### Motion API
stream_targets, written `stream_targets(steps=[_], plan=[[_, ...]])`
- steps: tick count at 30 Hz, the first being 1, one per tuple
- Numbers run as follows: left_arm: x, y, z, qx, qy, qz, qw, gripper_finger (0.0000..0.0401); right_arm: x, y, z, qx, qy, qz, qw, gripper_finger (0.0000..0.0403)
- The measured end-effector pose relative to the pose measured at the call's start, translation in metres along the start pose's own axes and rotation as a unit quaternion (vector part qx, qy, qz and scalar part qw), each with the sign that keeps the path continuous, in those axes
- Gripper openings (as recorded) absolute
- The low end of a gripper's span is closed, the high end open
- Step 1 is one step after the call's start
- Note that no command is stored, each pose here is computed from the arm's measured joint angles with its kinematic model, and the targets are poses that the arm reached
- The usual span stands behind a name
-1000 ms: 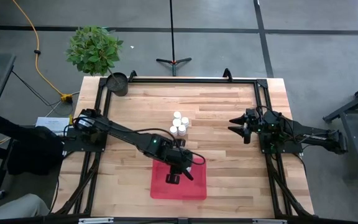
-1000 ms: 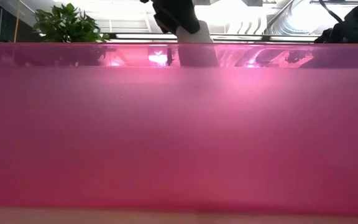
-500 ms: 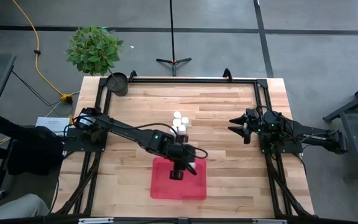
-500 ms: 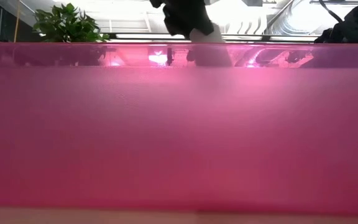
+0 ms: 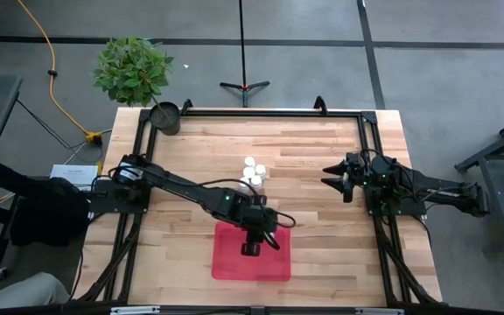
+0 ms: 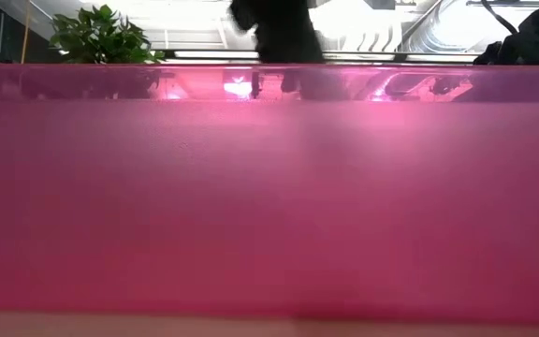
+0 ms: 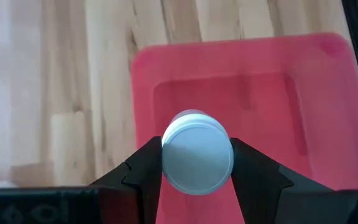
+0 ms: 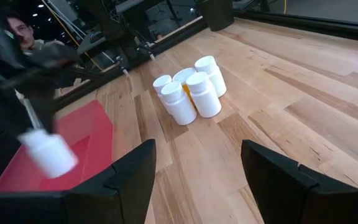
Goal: Pick and place pill bottles into a basket
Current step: Put the white pill bottle into the red bin
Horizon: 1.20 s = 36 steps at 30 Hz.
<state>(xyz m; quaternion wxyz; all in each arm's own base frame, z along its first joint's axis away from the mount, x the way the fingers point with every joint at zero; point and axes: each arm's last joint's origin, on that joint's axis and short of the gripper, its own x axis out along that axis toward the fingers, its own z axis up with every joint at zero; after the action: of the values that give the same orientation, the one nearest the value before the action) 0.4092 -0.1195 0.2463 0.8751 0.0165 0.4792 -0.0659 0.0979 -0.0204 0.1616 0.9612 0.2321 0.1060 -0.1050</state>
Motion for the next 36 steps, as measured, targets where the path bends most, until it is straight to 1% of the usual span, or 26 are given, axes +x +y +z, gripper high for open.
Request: stream_targets(steps=[5,13,16,18,21,23,25,27,29,33,36], plan=[[0.004,-0.001,0.003,-0.007,-0.013,-0.012,1.000,0.0195,0.000,0.000,0.000,0.000,0.003,0.002,1.000,0.0226],[0.005,0.003,0.003,-0.011,-0.014,0.000,1.000,0.0195,0.001,0.000,-0.001,0.000,0.009,0.005,1.000,0.0226],[0.012,0.006,0.005,-0.015,-0.019,0.000,1.000,0.0195,0.001,0.000,-0.001,0.000,0.009,0.006,1.000,0.0226],[0.016,0.005,0.002,-0.015,-0.005,-0.006,1.000,0.0195,0.001,0.000,-0.001,0.000,0.009,0.007,1.000,0.0226],[0.023,0.006,0.005,-0.017,-0.015,-0.007,1.000,0.0195,0.001,0.000,-0.001,0.000,0.008,0.008,1.000,0.0226],[0.023,0.006,0.004,-0.016,0.003,-0.008,1.000,0.0195,0.001,0.000,-0.001,0.000,0.009,0.008,1.000,0.0226],[0.023,0.005,0.012,-0.016,-0.017,-0.011,1.000,0.0195,0.001,0.000,0.000,0.000,0.007,0.009,1.000,0.0226],[0.021,0.005,0.011,-0.012,-0.003,-0.009,1.000,0.0195,0.001,0.000,-0.001,0.000,0.009,0.009,1.000,0.0226],[0.022,0.005,0.013,-0.011,-0.013,-0.010,1.000,0.0195,0.002,0.000,-0.001,0.000,0.010,0.009,1.000,0.0226],[0.026,0.005,0.009,-0.010,0.003,-0.008,1.000,0.0195,0.002,0.000,-0.001,0.000,0.012,0.009,1.000,0.0226],[0.031,0.005,0.010,-0.010,0.001,-0.016,1.000,0.0195,0.002,0.000,-0.001,0.000,0.012,0.009,1.000,0.0226]])
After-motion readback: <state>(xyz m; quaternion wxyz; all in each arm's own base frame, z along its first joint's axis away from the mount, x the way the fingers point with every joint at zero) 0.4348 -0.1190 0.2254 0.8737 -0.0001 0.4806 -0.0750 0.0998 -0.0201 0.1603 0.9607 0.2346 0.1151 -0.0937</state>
